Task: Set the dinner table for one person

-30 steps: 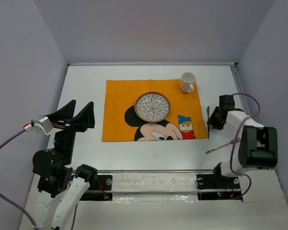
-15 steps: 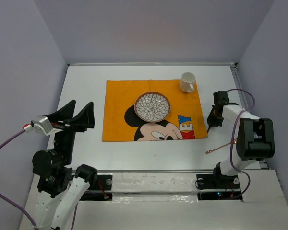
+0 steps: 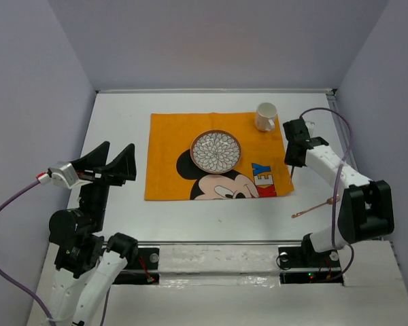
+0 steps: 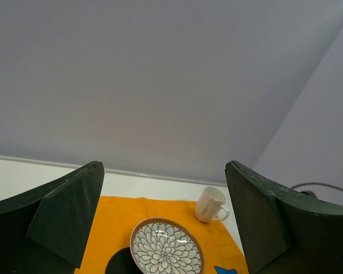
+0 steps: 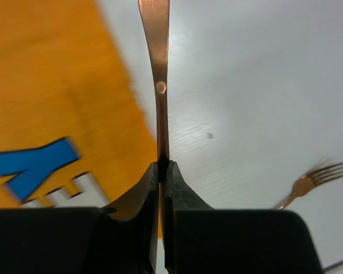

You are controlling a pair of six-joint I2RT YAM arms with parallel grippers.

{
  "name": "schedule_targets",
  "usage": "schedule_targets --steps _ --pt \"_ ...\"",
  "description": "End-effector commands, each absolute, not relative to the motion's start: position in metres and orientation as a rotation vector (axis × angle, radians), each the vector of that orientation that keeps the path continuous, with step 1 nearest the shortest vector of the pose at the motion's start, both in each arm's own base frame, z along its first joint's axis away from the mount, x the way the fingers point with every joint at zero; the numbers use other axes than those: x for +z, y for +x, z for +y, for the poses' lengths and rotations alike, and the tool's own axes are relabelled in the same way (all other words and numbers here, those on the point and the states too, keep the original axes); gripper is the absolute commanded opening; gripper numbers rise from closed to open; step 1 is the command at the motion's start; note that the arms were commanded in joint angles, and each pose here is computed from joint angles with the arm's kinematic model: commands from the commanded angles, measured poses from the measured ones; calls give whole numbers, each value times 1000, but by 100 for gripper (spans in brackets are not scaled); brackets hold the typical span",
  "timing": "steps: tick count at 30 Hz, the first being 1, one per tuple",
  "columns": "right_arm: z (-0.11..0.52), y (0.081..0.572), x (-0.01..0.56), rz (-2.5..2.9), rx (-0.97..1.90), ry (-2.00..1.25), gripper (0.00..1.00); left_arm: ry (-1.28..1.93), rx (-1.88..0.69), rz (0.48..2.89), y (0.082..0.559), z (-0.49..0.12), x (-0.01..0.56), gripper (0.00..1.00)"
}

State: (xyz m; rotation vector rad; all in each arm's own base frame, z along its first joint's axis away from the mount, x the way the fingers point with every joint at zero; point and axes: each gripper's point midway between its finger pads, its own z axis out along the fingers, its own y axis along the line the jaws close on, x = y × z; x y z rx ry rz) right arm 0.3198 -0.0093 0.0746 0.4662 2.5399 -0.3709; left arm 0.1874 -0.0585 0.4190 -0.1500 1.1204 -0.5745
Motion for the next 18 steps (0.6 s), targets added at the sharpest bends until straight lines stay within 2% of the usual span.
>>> schedule_targets --steps 1,5,9,18 --pt "41 352 168 2297 -251 273 0 -135 -573 1119 193 -63 421 99" --pt "121 362 180 2291 20 10 0 -137 -558 1140 199 -63 416 99" --pt "145 374 174 2305 59 -69 0 -143 -545 1154 203 -62 413 99" --pt "172 405 118 2398 97 -72 0 -146 -533 1165 207 -62 411 99"
